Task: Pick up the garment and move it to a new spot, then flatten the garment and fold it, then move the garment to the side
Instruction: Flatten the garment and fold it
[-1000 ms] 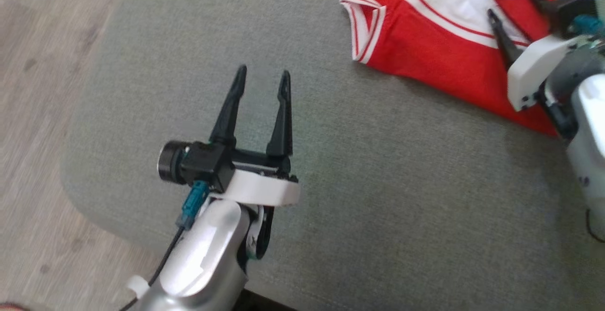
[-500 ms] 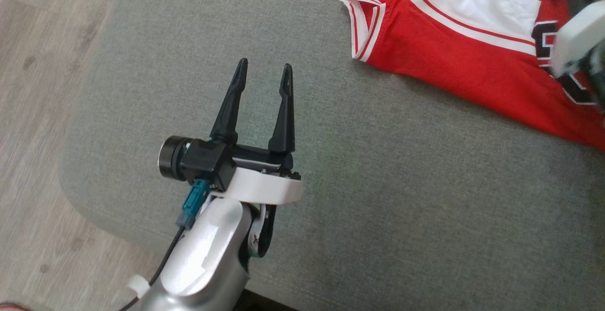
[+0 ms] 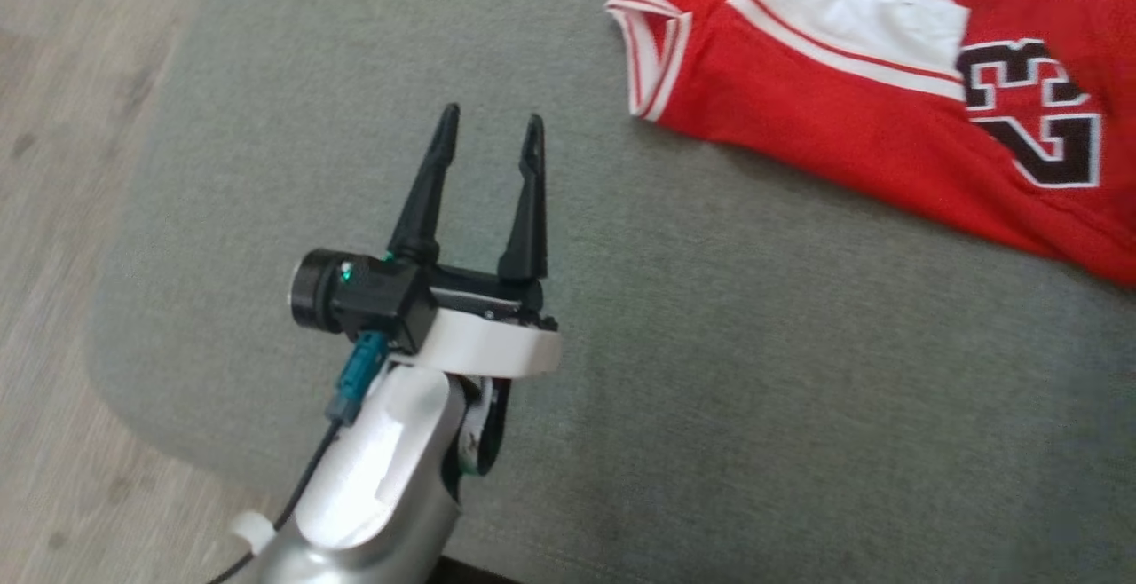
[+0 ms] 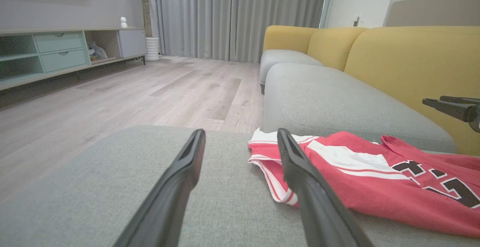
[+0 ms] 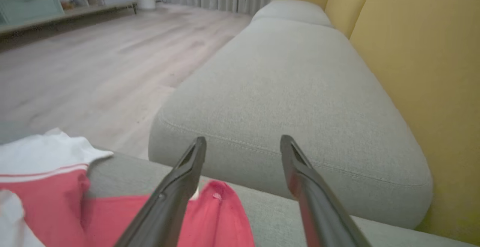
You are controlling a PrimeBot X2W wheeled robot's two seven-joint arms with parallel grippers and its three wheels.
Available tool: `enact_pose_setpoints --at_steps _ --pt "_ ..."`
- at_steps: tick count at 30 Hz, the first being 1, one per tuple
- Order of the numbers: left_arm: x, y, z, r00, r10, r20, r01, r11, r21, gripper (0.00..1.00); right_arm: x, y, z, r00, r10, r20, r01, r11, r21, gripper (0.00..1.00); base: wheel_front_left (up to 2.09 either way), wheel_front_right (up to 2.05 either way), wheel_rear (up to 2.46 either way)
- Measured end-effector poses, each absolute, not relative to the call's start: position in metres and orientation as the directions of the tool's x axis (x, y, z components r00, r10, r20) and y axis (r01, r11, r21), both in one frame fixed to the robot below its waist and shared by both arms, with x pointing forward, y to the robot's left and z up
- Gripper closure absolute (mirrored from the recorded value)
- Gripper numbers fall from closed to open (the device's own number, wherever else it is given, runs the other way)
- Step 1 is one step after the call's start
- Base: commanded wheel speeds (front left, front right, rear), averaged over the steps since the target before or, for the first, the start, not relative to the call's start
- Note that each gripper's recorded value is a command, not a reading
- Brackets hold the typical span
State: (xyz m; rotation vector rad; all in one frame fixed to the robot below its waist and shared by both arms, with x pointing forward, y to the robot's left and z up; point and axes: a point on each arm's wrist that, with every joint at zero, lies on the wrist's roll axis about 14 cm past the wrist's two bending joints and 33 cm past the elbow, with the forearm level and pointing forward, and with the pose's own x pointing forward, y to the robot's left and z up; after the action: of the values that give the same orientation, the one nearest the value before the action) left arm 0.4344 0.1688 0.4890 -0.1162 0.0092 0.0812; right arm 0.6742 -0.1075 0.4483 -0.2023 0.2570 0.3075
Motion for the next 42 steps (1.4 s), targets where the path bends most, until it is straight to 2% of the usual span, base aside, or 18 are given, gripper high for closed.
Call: enact_pose_setpoints --at_steps 5,9,13,19,24,27,32,37,42 --pt "0.444 0.166 0.500 0.998 0.059 0.025 -0.055 0.990 -0.133 0.00 0.655 -0.079 0.480 0.937 0.329 -0.118 -0.334 0.942 -0.020 0.00 0.00 0.00 0.00" --pt "0.449 0.157 0.500 0.999 0.018 0.029 -0.014 0.990 -0.143 0.00 0.629 -0.091 0.496 0.948 0.316 -0.039 -0.315 0.949 0.036 0.00 0.00 0.00 0.00" --pt "0.453 0.146 0.508 0.998 -0.016 0.056 0.024 0.988 -0.153 0.00 0.589 -0.110 0.497 0.952 0.307 -0.013 -0.307 0.951 0.029 0.00 0.00 0.00 0.00" --pt "0.450 0.123 0.510 0.995 -0.076 0.064 0.086 0.982 -0.170 0.00 0.516 -0.142 0.497 0.974 0.225 0.038 -0.228 0.969 0.093 0.00 0.00 0.00 0.00" --pt "0.451 0.101 0.508 0.987 -0.148 0.066 0.157 0.974 -0.162 0.00 0.452 -0.162 0.476 0.991 0.132 0.001 -0.131 0.981 0.143 0.00 0.00 0.00 0.00" --pt "0.454 0.093 0.503 0.983 -0.178 0.051 0.184 0.971 -0.152 0.00 0.426 -0.172 0.465 0.996 0.082 -0.028 -0.076 0.981 0.176 0.00 0.00 0.00 0.00" --pt "0.472 0.083 0.482 0.961 -0.276 -0.004 0.275 0.959 -0.069 0.00 0.424 -0.178 0.474 0.998 0.057 0.003 -0.057 0.981 0.183 0.00 0.00 0.00 0.00" --pt "0.525 0.071 0.485 0.909 -0.408 -0.084 0.415 0.905 0.096 0.00 0.436 -0.181 0.470 0.999 0.046 0.002 -0.046 0.980 0.196 0.00 0.00 0.00 0.00" --pt "0.574 0.067 0.481 0.863 -0.454 -0.221 0.498 0.835 0.232 0.00 0.443 -0.187 0.465 1.000 0.030 -0.002 -0.029 0.974 0.226 0.00 0.00 0.00 0.00"
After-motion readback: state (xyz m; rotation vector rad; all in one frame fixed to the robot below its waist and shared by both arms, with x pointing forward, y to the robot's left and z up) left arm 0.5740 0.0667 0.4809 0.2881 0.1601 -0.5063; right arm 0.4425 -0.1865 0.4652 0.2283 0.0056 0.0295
